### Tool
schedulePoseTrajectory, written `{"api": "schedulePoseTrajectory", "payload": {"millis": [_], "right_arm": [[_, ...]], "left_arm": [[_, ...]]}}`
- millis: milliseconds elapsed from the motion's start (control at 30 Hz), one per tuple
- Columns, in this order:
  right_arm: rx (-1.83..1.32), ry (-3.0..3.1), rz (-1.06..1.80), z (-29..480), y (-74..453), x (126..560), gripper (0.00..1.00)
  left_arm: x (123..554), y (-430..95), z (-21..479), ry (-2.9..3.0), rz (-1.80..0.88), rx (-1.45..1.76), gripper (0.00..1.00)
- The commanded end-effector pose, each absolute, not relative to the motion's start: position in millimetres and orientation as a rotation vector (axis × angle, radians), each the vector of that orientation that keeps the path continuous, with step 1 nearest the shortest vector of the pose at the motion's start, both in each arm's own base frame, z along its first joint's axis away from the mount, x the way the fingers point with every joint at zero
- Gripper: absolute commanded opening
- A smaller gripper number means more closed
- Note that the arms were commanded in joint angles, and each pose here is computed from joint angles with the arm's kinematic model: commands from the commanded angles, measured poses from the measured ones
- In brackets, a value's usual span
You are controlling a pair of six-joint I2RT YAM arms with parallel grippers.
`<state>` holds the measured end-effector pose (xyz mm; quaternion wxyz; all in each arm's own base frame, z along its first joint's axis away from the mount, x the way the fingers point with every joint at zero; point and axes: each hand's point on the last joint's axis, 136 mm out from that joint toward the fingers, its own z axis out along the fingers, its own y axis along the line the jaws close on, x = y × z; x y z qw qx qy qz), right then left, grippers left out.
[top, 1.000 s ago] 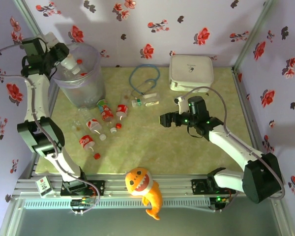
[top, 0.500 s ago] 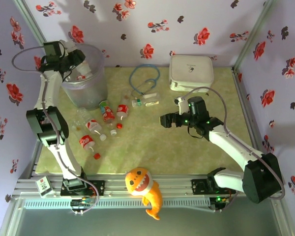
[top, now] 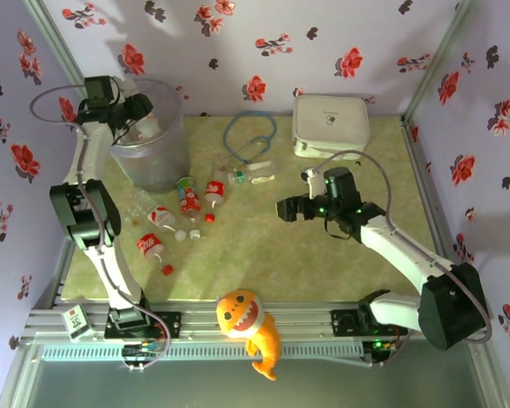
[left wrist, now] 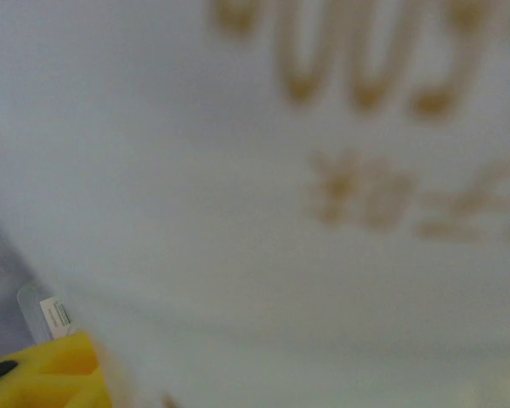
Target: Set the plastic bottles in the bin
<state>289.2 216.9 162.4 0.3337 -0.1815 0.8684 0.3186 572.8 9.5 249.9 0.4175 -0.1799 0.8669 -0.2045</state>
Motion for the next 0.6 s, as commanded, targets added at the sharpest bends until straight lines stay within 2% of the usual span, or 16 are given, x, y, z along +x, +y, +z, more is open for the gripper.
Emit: {"api": "schedulePoseTrajectory", "payload": {"millis": [0,100,200,300,367,567], "right_arm": [[-0.47,2.265,0.819,161.2,214.9,293.7,0.99],[-0.479,2.266,0.809,161.9,214.0,293.0,0.99],[-0.485,2.268,0.79,162.1,211.8,292.9,0.99],[-0.484,2.271,0.786,160.3,211.8,293.9,0.99],[-0.483,2.273,0.792,159.2,213.1,295.1,0.99],[-0.484,2.28,0.793,157.0,214.2,296.8,0.99]], "left_arm": [[575.1,-1.3,256.0,2.161,-0.507,-0.395,0.43],[576.8,-5.6,238.5,2.183,-0.516,-0.405,0.48],[577.0,-7.7,225.7,2.21,-0.517,-0.41,0.64],[576.0,-10.7,215.8,2.241,-0.516,-0.399,0.89],[575.0,-11.9,214.5,2.249,-0.515,-0.385,1.0],[571.1,-11.0,239.4,2.227,-0.491,-0.333,1.0]]}}
